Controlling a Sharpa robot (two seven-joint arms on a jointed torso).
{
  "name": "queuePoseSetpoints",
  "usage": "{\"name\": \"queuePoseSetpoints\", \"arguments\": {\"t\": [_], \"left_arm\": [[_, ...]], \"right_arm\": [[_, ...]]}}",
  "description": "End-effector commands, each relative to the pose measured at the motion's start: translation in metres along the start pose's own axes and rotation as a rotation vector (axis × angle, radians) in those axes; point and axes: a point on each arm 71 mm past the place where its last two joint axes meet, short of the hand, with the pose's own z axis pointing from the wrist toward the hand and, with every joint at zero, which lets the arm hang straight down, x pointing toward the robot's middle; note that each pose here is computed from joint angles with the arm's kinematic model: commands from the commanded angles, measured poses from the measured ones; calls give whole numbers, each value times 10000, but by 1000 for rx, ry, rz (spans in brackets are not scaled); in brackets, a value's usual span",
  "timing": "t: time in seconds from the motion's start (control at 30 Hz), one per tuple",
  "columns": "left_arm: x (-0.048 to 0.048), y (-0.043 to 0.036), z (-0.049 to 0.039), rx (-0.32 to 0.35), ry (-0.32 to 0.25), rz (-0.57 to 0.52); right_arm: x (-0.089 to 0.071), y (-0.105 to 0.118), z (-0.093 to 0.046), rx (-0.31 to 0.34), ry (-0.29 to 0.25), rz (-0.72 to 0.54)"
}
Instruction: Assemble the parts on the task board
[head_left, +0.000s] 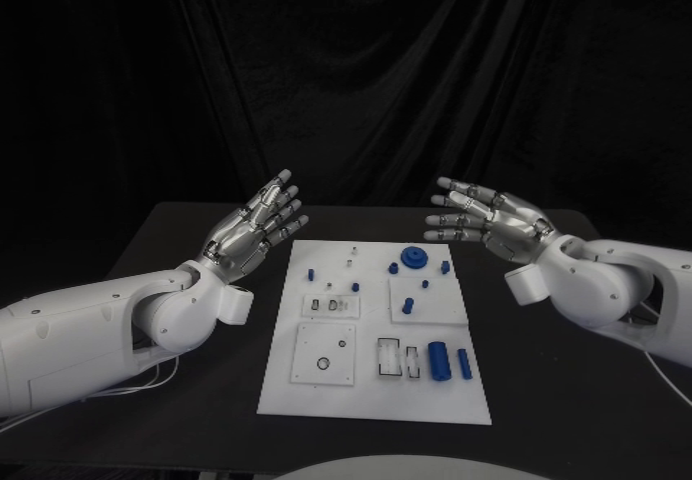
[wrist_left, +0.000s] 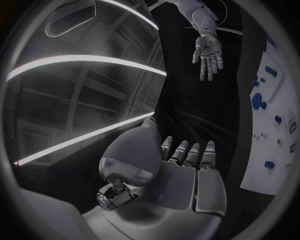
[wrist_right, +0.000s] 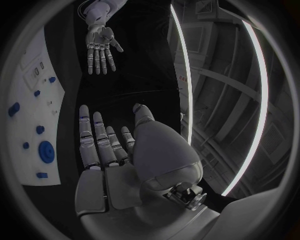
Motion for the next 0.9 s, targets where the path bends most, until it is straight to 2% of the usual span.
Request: {"name": "queuePoseSetpoints", "arguments": {"t": [0.03,0.1,0.23,0.27,0.3,0.5,0.6,0.73,0.9], "left_arm": [[11,-126,-43,119,10,47],[3,-145,-70,123,9,56],[-16,-195,-134,138,11,94],[-21,-212,-153,146,10,106],[-23,-216,-158,148,10,108],[-32,-257,-193,171,11,134],[-40,-274,-208,180,12,147],[-52,-307,-234,195,8,161],[-57,-360,-269,227,12,234]], "right_arm": [[46,144,41,62,74,-208],[45,237,65,63,76,-268],[55,475,138,79,80,-477],[62,542,166,91,83,-581],[64,558,174,94,84,-612],[100,672,260,117,81,-1065],[126,690,287,118,72,-1240],[172,725,316,87,43,-1499],[253,768,348,12,10,-1712]]}}
